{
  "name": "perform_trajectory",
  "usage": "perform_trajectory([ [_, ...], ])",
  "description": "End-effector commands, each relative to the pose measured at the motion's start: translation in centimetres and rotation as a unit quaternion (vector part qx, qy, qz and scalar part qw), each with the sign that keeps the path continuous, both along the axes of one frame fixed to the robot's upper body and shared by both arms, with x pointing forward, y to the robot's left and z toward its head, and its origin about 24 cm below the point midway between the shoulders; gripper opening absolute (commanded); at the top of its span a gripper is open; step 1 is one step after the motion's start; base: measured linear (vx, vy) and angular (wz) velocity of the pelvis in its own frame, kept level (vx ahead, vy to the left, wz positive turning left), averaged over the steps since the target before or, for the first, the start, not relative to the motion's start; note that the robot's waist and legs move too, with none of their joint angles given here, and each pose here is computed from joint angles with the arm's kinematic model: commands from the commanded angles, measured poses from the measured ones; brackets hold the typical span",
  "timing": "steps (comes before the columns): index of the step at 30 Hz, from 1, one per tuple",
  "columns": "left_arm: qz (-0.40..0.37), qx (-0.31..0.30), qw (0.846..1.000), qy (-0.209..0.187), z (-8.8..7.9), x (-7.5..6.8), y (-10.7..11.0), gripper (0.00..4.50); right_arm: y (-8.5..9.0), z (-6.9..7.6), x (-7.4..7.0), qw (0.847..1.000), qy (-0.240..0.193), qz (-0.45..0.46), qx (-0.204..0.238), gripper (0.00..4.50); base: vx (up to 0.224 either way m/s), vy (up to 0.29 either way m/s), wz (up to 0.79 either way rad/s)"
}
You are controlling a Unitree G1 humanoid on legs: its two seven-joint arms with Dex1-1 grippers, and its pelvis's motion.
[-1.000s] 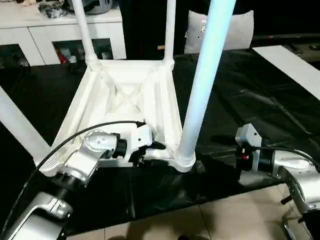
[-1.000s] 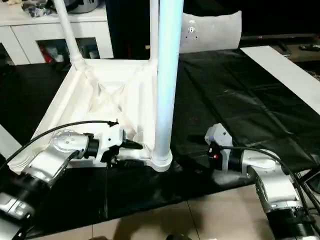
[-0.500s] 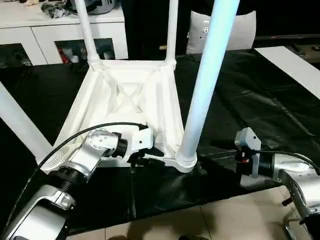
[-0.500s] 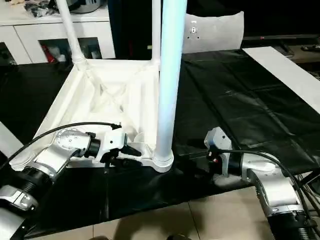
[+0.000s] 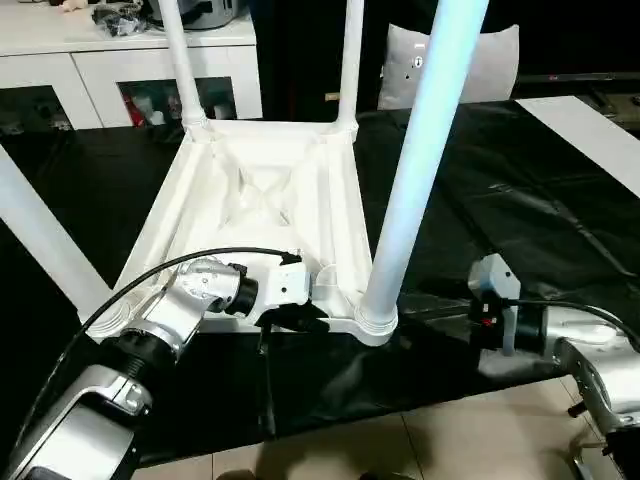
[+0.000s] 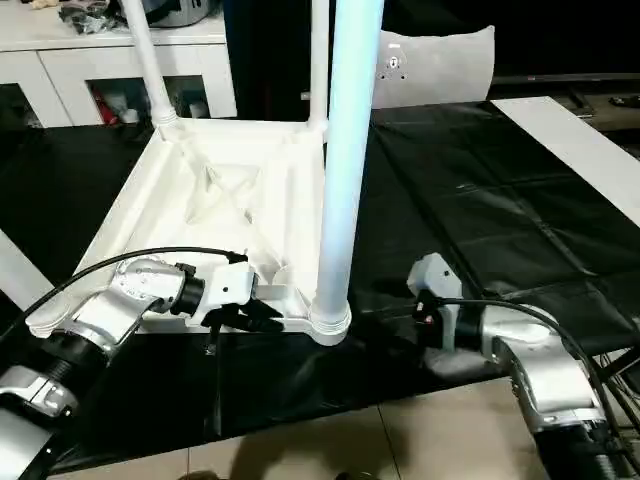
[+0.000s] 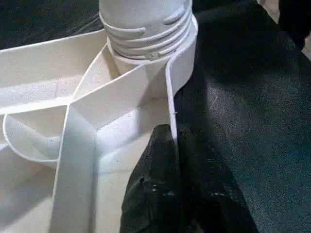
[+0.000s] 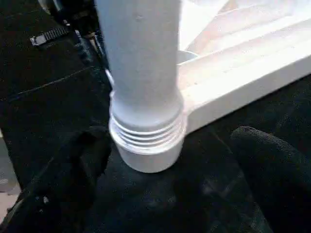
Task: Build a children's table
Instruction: Rotate leg to tighten
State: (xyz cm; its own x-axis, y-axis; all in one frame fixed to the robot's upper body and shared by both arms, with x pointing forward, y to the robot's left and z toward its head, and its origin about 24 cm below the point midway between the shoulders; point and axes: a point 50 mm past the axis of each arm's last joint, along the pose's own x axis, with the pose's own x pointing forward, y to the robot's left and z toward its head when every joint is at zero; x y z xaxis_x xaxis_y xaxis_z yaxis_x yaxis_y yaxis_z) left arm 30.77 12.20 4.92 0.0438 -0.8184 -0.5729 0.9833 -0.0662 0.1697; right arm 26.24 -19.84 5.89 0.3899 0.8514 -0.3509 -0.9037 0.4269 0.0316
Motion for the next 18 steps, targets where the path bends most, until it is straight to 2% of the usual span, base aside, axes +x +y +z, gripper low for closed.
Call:
perform_trajectory([
  [1,-0.006,0.035,0.999,-0.003,-0.2,0.1,0.6,0.05,0.5,0.9,0.6,1.0,-0.016,0.02,-0.004,4.5,0.0,0.0,0.0],
  [5,-0.015,0.023,1.0,-0.001,0.1,0.0,0.3,0.05,1.1,1.4,0.9,0.999,-0.013,0.044,0.018,4.5,0.0,0.0,0.0],
  [8,-0.041,0.009,0.999,0.01,0.5,-0.5,-0.1,0.0,1.7,1.8,1.5,0.997,-0.006,0.055,0.055,4.09,0.0,0.0,0.0],
  [11,-0.077,0.008,0.997,0.025,0.7,-1.4,-0.5,0.0,2.0,1.7,1.9,0.995,0.011,0.074,0.059,3.86,0.0,0.0,0.0],
  [16,-0.105,0.018,0.994,0.033,0.4,-2.2,-0.7,0.0,2.3,1.5,2.1,0.993,0.033,0.101,0.058,3.59,0.0,0.0,0.0],
  [17,-0.107,0.018,0.993,0.035,0.3,-2.3,-0.8,0.0,2.5,1.5,2.2,0.992,0.041,0.109,0.057,3.32,0.0,0.0,0.0],
  [18,-0.107,0.017,0.993,0.036,0.3,-2.3,-0.8,0.0,2.6,1.5,2.3,0.991,0.048,0.115,0.058,3.26,0.0,0.0,0.0],
])
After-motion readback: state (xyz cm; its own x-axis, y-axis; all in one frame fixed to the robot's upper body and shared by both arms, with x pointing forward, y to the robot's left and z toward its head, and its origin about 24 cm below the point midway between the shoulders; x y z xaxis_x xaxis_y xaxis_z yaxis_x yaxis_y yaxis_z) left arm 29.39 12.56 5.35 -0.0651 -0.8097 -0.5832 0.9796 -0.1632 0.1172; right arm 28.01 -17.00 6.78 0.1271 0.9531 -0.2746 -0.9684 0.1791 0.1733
